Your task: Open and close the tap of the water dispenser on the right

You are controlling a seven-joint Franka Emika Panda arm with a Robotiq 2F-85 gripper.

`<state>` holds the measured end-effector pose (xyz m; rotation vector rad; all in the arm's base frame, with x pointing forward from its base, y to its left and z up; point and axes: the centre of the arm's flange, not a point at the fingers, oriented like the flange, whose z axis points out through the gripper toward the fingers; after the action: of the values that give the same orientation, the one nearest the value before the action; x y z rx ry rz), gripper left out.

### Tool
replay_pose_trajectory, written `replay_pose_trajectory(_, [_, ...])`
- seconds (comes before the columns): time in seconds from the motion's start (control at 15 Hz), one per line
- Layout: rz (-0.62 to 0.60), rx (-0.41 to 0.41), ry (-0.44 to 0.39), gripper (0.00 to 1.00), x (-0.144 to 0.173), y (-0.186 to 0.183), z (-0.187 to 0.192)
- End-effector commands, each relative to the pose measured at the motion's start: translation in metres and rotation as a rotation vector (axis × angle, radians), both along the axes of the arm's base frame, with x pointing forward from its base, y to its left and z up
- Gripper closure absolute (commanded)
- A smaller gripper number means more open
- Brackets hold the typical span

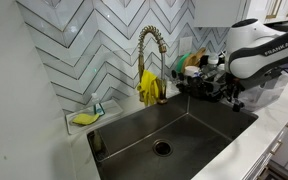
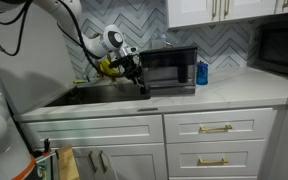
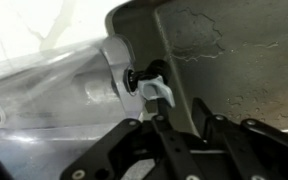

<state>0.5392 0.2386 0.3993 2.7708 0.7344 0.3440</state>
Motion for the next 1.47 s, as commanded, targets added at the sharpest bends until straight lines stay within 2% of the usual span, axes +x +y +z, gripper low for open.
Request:
replay_pose_trajectory(0.0, [-0.001, -0.01, 0.027, 0.6, -0.006, 0.007, -0.005])
replay_pose_trajectory(0.13, [-0.001, -0.018, 0.022, 0.38, -0.006, 0.007, -0.002])
replay_pose_trajectory(0.33, [0.004, -0.038, 0.014, 0.14, -0.007, 0.008, 0.002])
replay_pose_trajectory(0.47, [0.003, -0.044, 0.015, 0.01, -0.009, 0.01, 0.004])
replay_pose_trajectory(0.73, [-0.007, -0.084, 0.018, 0.0, -0.015, 0.015, 0.016])
replay_pose_trajectory(1.0, [-0.056, -0.085, 0.086, 0.01, -0.033, 0.015, 0.037])
replay_pose_trajectory(1.2, [-0.134, -0.02, 0.125, 0.0, -0.053, 0.01, 0.062])
replay_pose_trajectory(1.4, [-0.193, 0.08, 0.116, 0.0, -0.074, 0.001, 0.092])
